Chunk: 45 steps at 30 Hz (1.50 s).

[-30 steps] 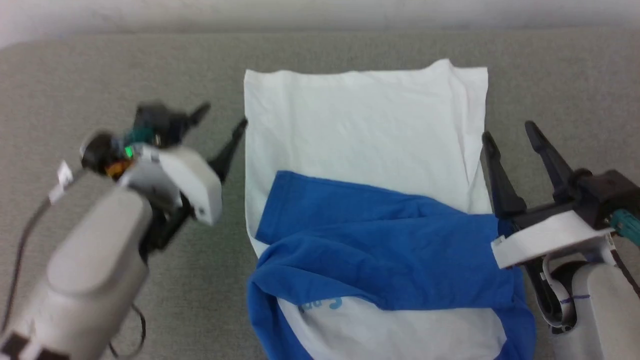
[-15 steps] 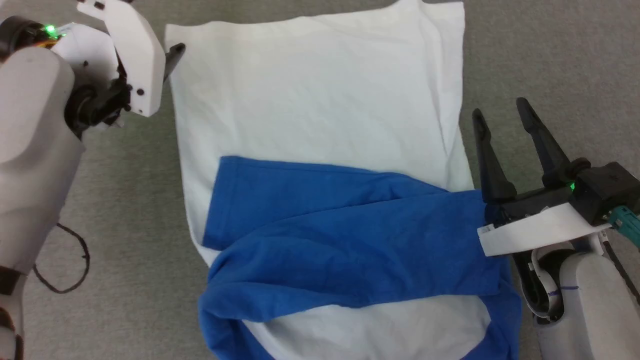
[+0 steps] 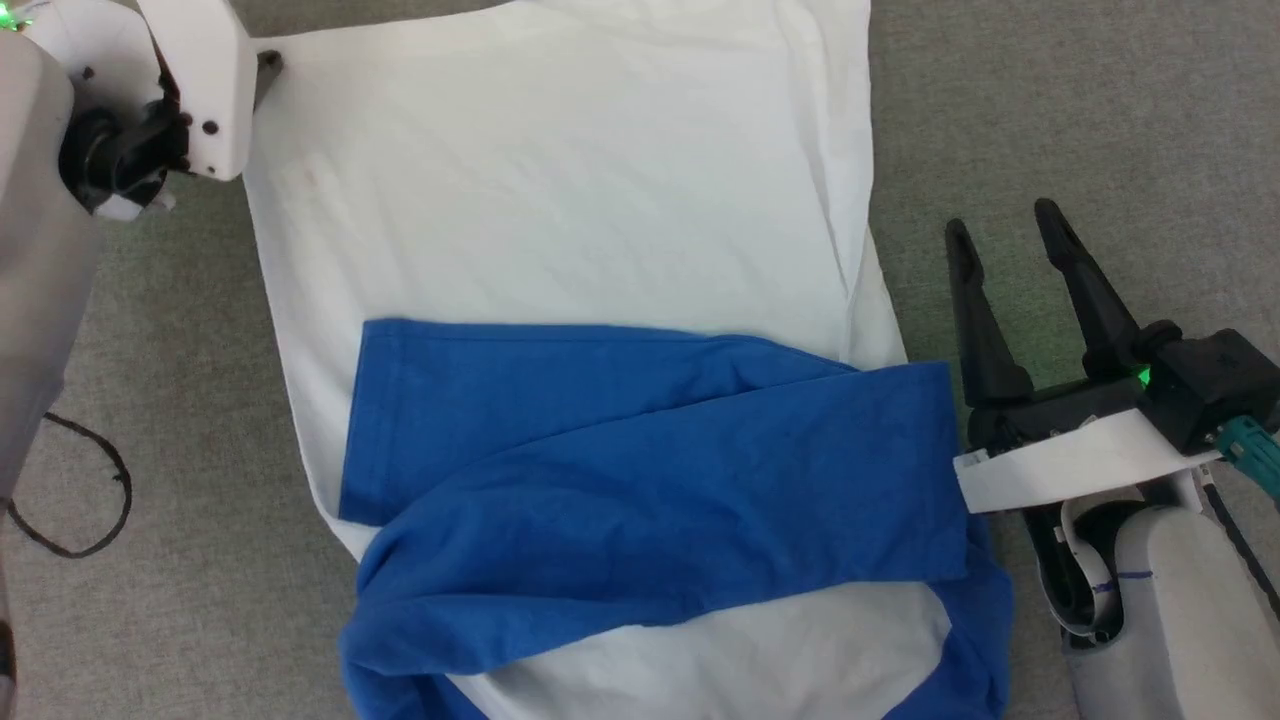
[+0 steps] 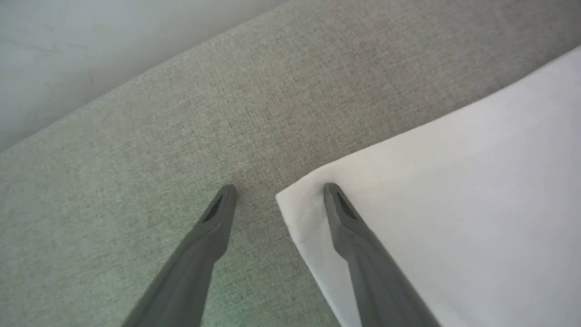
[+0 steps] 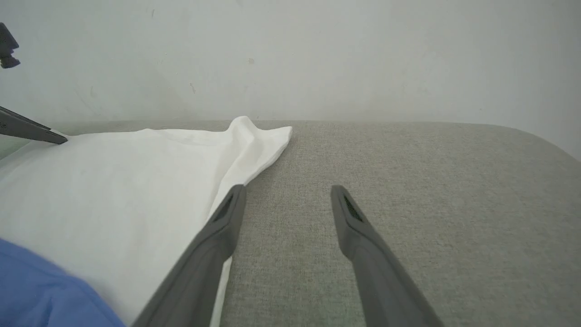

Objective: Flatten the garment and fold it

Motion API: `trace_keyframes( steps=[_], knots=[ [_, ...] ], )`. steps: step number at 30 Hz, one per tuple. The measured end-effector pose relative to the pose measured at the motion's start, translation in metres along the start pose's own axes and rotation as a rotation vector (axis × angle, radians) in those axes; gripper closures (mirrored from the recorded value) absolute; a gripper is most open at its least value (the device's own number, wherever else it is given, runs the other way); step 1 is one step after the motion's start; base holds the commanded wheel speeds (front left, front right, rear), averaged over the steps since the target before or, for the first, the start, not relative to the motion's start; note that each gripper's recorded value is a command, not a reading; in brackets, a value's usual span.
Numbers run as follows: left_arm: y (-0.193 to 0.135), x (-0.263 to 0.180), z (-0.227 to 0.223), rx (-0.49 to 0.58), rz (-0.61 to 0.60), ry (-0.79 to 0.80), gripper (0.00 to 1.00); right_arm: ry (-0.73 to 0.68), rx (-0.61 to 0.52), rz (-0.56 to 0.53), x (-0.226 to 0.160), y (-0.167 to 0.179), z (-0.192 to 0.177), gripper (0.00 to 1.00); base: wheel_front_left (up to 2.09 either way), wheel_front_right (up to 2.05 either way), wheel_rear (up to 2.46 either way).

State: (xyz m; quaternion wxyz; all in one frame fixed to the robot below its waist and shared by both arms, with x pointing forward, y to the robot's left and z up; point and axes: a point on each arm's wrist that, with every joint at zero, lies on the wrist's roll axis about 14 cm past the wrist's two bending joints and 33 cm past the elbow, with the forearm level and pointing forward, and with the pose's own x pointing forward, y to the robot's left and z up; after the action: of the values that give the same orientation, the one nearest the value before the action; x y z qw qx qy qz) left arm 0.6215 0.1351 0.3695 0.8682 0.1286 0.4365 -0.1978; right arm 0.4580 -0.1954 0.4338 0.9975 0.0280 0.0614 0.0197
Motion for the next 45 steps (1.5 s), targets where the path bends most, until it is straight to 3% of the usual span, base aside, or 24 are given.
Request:
trace_keyframes(
  steps=[1,2,3,8,14,21,27,35,45],
  knots=[
    [-0.001,0.000,-0.001,-0.018,-0.009,0.009,0.00,0.000,0.000,0.000,0.000,0.000,0.000,0.00,0.00,0.00,0.00],
    [-0.003,0.000,-0.002,-0.034,-0.021,0.018,0.62,-0.001,0.001,0.000,0.000,0.000,0.000,0.00,0.00,0.00,0.00],
    [-0.005,-0.001,-0.003,-0.047,-0.032,0.025,1.00,-0.001,0.002,0.000,0.001,0.000,0.000,0.00,0.00,0.00,0.00],
    [-0.011,-0.007,0.003,-0.044,-0.053,-0.023,1.00,0.001,-0.027,0.015,0.003,0.002,0.002,0.00,0.00,0.00,0.00],
    [-0.007,-0.026,0.016,-0.032,-0.022,-0.178,1.00,0.021,-0.146,0.075,0.017,-0.003,0.024,0.00,0.00,0.00,0.00],
    [-0.013,-0.062,0.035,-0.002,-0.026,-0.366,1.00,0.243,-0.257,0.201,0.056,0.002,0.034,0.00,0.00,0.00,0.00],
    [-0.024,-0.083,0.031,0.063,-0.052,-0.434,1.00,0.497,-0.311,0.289,0.093,0.013,0.019,0.00,0.00,0.00,0.00],
    [-0.043,-0.089,0.017,0.112,-0.097,-0.470,1.00,0.671,-0.419,0.283,0.141,0.008,-0.005,0.00,0.00,0.00,0.00],
    [-0.042,-0.087,0.000,0.089,-0.090,-0.468,1.00,0.809,-0.498,0.328,0.164,0.021,-0.056,0.00,0.00,0.00,0.00]
  ],
)
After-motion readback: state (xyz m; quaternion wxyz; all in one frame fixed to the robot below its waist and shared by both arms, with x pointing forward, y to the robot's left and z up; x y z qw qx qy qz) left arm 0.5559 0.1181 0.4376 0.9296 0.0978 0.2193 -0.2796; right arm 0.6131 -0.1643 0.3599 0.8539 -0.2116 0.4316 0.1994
